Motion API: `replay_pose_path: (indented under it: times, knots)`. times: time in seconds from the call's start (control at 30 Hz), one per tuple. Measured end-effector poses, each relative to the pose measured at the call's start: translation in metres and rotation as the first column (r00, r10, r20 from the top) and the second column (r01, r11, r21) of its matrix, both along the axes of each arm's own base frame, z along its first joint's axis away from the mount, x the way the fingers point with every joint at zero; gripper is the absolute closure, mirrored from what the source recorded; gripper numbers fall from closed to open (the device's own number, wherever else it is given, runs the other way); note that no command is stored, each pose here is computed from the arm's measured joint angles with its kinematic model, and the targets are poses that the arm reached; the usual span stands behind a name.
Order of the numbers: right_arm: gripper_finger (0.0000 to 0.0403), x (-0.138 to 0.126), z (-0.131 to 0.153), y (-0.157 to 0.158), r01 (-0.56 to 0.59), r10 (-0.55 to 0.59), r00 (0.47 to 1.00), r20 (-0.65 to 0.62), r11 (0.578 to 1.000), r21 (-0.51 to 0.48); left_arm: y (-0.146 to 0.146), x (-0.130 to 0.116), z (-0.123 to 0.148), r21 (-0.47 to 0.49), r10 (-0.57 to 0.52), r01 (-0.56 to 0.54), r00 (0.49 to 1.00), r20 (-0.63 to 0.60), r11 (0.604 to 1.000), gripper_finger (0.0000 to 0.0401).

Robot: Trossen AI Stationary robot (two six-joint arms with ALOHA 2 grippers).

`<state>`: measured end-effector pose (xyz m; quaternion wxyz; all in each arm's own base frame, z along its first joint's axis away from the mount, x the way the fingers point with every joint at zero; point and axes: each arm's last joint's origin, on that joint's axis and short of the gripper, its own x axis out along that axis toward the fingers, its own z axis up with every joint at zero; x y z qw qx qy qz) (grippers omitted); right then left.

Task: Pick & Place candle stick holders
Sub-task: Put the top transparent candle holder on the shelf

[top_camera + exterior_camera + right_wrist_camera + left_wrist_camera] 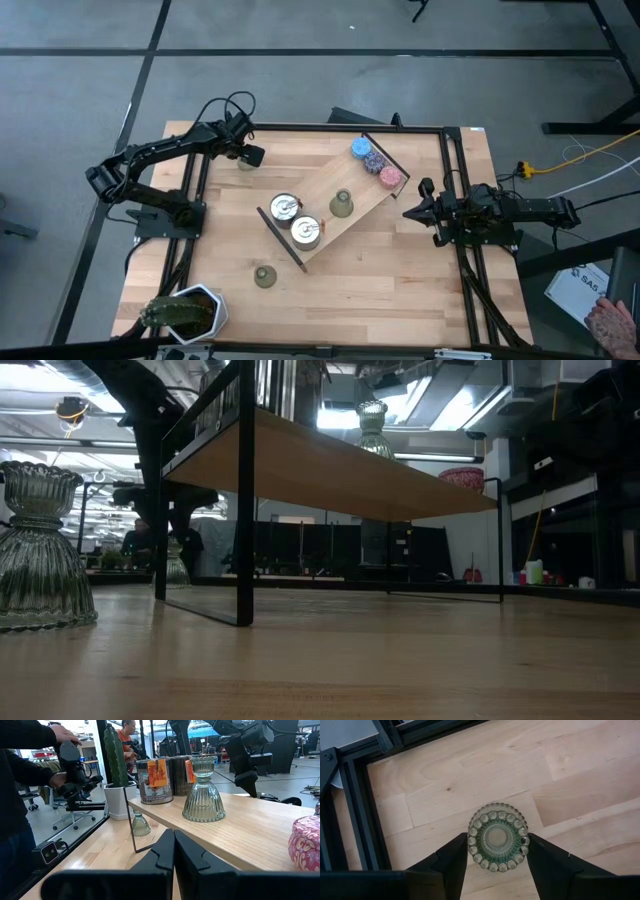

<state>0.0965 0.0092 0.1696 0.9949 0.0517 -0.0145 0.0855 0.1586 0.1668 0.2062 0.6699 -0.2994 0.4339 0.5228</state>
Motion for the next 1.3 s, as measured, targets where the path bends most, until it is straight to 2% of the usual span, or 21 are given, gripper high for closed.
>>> replay_pose_path:
  times: [0.37, 0.63, 0.9, 1.2, 1.3]
  knots:
    - [0.0393, 0.000, 0.000, 0.000, 0.000, 0.000, 1.000, 0.000, 1.000, 0.000, 0.001, 0.003, 0.018, -0.053, -0.022, 0.023, 0.999, 0.028, 0.998, 0.0218]
    - [0.0393, 0.000, 0.000, 0.000, 0.000, 0.000, 1.000, 0.000, 1.000, 0.000, 0.003, 0.007, 0.045, -0.074, -0.035, 0.039, 0.998, 0.058, 0.996, 0.0219]
    - [0.0393, 0.000, 0.000, 0.000, 0.000, 0.000, 1.000, 0.000, 1.000, 0.000, 0.000, 0.015, 0.075, -0.053, -0.077, 0.082, 0.993, 0.085, 0.995, 0.0219]
    - [0.0393, 0.000, 0.000, 0.000, 0.000, 0.000, 1.000, 0.000, 1.000, 0.000, -0.009, 0.020, 0.104, -0.045, -0.120, 0.124, 0.988, 0.096, 0.991, 0.0219]
    - [0.0393, 0.000, 0.000, 0.000, 0.000, 0.000, 1.000, 0.000, 1.000, 0.000, -0.010, 0.024, 0.110, -0.071, -0.129, 0.134, 0.989, 0.074, 0.988, 0.0219]
